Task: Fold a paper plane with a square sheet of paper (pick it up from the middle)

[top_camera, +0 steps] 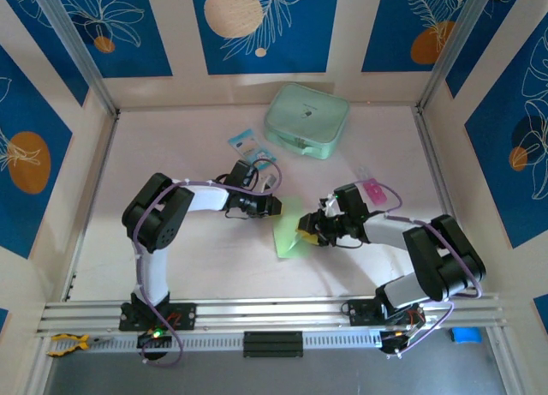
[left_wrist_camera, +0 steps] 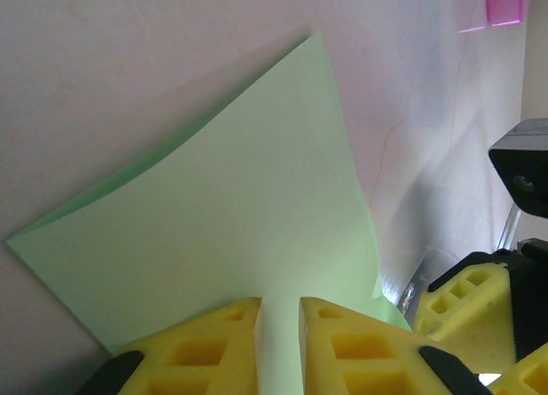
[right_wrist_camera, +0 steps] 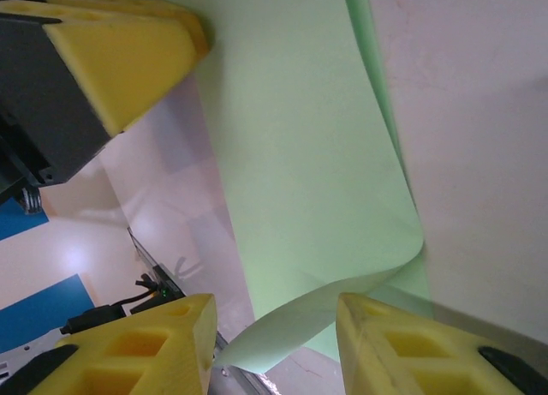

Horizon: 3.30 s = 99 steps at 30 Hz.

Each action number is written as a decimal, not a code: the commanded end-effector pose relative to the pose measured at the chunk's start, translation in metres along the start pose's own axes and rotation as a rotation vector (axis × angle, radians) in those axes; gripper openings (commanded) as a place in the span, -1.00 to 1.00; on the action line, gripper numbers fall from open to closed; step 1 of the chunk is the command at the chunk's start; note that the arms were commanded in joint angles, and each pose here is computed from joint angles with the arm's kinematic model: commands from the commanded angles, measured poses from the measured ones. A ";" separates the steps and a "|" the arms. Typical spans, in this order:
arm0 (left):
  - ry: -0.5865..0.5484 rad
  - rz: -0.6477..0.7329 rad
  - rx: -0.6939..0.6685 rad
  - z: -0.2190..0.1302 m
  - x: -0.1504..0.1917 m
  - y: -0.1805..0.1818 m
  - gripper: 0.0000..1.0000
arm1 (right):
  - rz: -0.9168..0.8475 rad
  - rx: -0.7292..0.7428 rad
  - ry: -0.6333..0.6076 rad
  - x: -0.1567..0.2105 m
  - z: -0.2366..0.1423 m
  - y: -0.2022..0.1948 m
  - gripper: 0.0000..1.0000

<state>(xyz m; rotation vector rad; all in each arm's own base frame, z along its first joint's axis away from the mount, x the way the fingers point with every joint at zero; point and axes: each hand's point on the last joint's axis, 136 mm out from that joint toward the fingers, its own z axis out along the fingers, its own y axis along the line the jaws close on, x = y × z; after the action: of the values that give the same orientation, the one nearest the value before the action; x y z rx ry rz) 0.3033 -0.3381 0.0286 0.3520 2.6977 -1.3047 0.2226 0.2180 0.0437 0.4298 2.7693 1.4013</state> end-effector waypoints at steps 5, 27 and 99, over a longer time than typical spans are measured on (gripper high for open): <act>0.037 -0.020 -0.031 0.004 0.013 0.013 -0.59 | 0.038 0.012 0.009 0.011 -0.005 -0.009 -0.02; 0.040 0.007 0.029 0.003 0.007 -0.003 -0.57 | -0.012 -0.061 0.014 -0.010 0.003 0.007 -0.14; -0.046 1.050 -0.537 0.010 0.105 -0.087 0.32 | -0.034 -0.083 0.022 -0.036 0.005 0.021 -0.62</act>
<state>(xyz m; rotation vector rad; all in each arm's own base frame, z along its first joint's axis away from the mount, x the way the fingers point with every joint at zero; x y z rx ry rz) 0.1709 -0.3864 0.0704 1.3210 2.1317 -0.4608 0.2633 0.2202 0.0459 0.3973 2.7071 1.4779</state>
